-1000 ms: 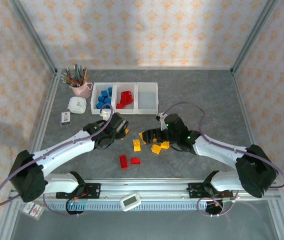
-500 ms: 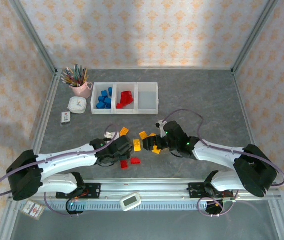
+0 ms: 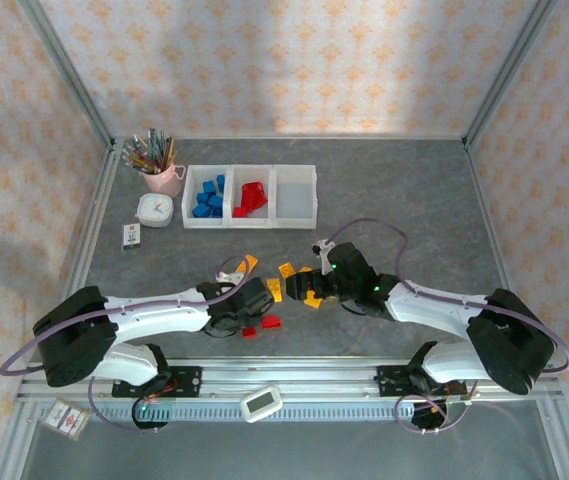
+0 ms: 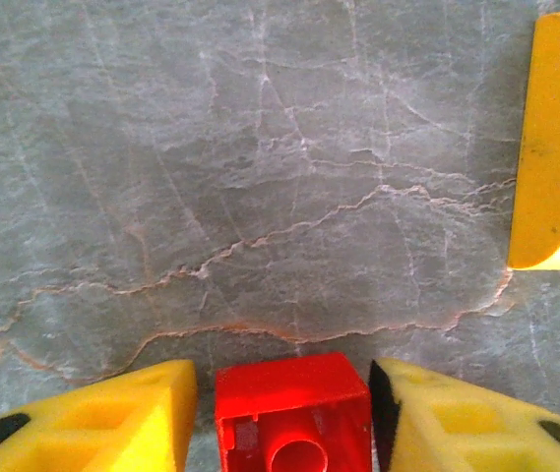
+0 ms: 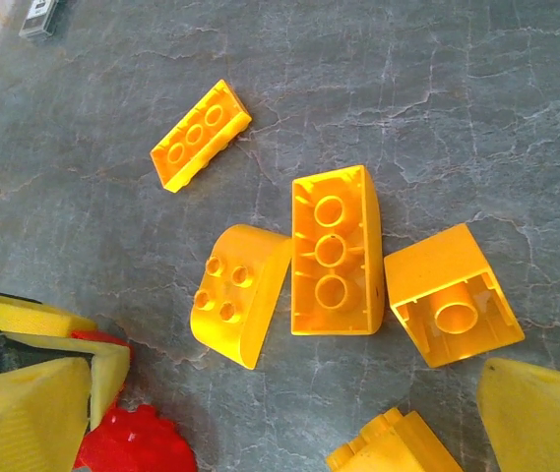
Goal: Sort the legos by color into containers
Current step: Pick up the lego from the middle-left of the table, then place the lego in the container.
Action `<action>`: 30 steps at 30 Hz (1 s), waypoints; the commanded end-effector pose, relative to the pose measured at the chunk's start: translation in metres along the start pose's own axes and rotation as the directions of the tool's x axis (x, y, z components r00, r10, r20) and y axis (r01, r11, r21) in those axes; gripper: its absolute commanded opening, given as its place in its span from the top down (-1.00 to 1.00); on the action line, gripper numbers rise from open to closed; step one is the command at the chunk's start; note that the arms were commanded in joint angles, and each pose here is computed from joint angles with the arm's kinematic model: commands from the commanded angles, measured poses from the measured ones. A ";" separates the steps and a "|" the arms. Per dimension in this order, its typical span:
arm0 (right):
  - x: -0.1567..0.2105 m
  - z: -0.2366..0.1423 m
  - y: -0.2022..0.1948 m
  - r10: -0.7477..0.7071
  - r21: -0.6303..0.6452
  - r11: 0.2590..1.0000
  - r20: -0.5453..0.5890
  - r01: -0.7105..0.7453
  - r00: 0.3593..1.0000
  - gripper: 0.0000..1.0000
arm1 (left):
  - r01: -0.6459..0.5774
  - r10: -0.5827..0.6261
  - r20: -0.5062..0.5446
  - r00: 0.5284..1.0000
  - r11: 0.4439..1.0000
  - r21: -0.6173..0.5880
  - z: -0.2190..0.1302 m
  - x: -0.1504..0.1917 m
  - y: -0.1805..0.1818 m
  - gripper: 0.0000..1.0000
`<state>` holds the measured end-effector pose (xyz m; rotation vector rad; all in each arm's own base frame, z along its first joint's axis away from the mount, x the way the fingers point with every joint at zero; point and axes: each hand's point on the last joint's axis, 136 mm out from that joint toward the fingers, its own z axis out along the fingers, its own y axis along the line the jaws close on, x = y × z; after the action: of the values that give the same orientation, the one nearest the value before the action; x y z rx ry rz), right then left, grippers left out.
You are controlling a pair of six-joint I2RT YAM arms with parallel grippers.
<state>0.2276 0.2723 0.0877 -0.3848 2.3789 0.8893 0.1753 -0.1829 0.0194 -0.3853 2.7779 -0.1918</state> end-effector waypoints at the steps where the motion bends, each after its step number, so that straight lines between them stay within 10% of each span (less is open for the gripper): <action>1: -0.003 -0.001 -0.001 0.000 0.012 1.000 0.030 0.000 1.000 -0.99 | 0.001 -0.001 -0.005 1.000 1.000 -0.019 0.006 0.006 0.007 0.11; 14: -0.025 -0.009 0.007 0.001 0.004 1.000 0.074 -0.001 0.997 -0.99 | 0.008 -0.004 0.131 0.991 0.999 -0.031 -0.029 -0.028 0.005 0.40; 30: -0.098 -0.026 -0.021 0.110 0.076 0.989 0.185 -0.126 0.976 -0.99 | 0.054 -0.019 0.500 0.866 0.997 -0.055 -0.096 -0.232 -0.031 0.41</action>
<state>0.2926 0.2510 0.1479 -0.1830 2.2752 0.8528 0.3327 -0.1446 0.1778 -0.5130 2.3063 -0.1014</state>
